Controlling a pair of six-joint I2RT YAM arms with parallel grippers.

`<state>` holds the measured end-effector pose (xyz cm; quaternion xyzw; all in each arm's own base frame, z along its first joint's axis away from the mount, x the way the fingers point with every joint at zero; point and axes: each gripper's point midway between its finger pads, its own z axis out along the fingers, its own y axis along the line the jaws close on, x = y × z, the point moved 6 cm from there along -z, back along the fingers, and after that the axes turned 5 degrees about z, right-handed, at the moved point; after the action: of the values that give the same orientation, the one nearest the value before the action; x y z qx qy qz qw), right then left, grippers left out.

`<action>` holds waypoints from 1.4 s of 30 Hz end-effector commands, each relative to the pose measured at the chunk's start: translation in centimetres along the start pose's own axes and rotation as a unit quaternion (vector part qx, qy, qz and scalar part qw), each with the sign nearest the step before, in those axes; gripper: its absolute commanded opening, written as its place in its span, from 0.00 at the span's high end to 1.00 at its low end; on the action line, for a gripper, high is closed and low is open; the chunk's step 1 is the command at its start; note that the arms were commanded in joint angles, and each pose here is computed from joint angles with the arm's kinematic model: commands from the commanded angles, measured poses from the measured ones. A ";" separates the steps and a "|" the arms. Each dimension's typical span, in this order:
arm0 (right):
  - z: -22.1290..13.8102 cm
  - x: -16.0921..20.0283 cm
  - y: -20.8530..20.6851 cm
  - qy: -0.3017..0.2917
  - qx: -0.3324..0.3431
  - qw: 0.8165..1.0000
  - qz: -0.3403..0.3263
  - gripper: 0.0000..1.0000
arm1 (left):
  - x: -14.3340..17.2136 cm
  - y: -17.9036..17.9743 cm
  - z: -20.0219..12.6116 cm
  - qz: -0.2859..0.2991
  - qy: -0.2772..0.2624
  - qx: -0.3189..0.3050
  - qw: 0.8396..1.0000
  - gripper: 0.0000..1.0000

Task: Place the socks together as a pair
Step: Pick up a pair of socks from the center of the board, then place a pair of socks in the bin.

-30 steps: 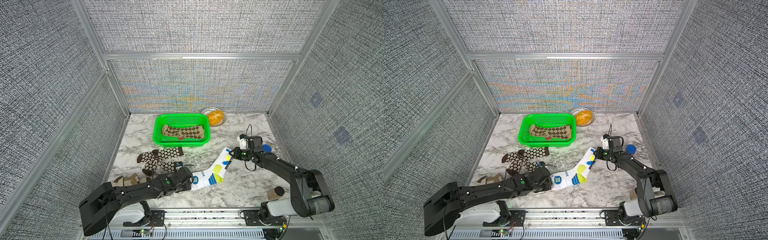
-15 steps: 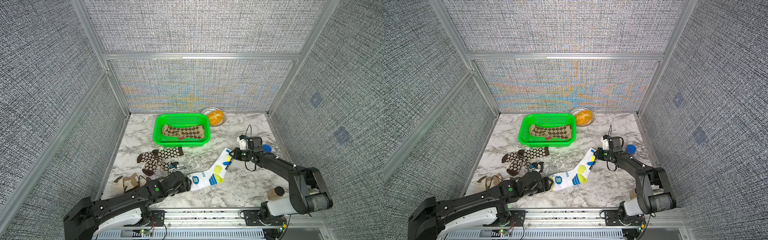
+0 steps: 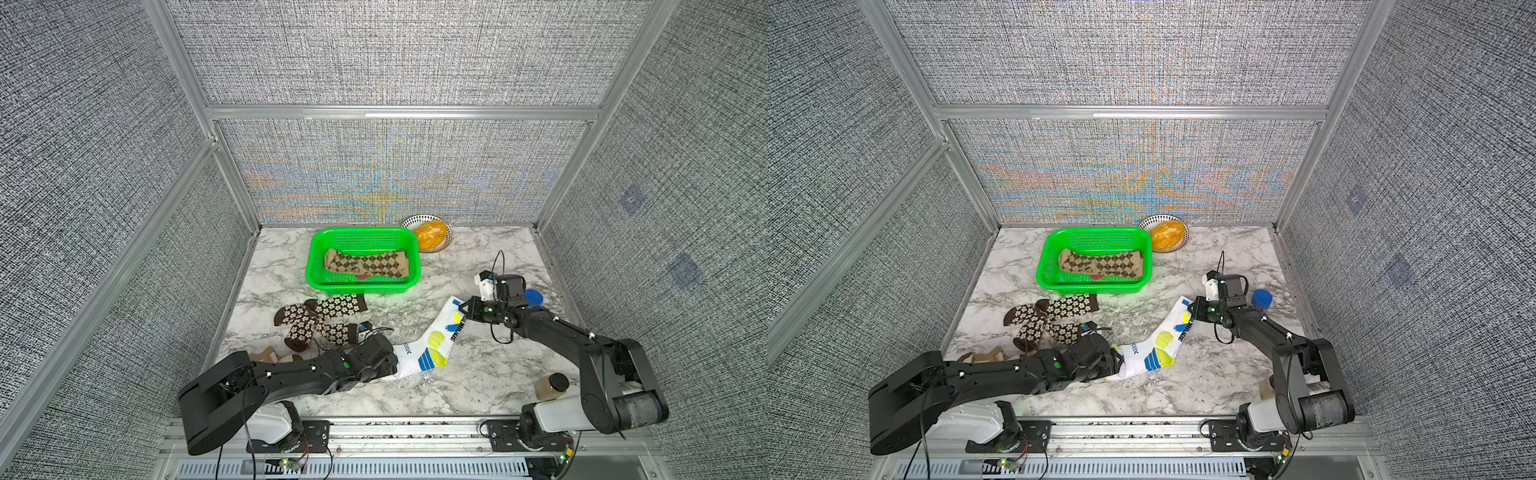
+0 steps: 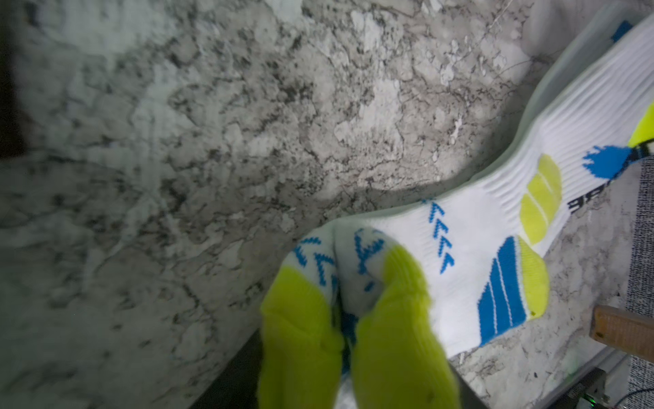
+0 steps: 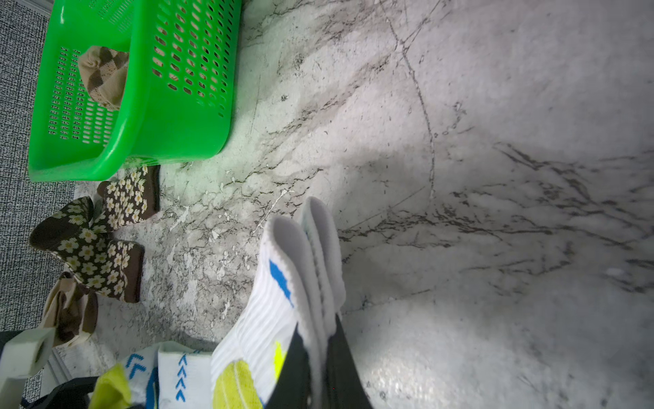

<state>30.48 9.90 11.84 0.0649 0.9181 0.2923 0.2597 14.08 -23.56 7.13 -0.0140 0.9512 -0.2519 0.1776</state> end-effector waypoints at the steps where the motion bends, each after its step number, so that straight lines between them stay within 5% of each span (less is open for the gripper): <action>1: -0.2 0.0 0.2 0.001 -0.004 1.000 -0.006 1.00 | 1.5 1.6 -0.2 0.002 0.041 -0.025 0.999 0.60; 7: -1.1 -0.5 1.6 -0.011 -0.034 0.999 -0.004 1.00 | -1.2 0.7 -3.6 0.022 -0.028 -0.047 0.998 0.93; 20: -6.6 -4.4 15.4 -0.070 -0.198 0.976 -0.061 1.00 | -14.1 -2.0 -15.1 0.071 -0.156 -0.023 0.985 0.95; 25: -4.6 -7.5 19.1 -0.079 -0.213 0.972 -0.064 1.00 | -21.4 -0.7 -18.1 0.069 -0.191 -0.039 0.978 0.95; 34: 5.2 -13.3 20.6 -0.069 -0.202 0.976 -0.044 1.00 | -32.6 2.3 -14.9 0.069 -0.192 -0.084 0.975 0.96; 42: 12.7 -16.2 18.9 -0.046 -0.167 0.984 -0.025 1.00 | -36.7 6.0 -9.3 0.056 -0.140 -0.111 0.982 0.96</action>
<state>49.44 27.15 21.62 0.0065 0.8380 0.4402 0.3224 44.56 -9.59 24.49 -0.0357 0.9359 -0.1265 0.3268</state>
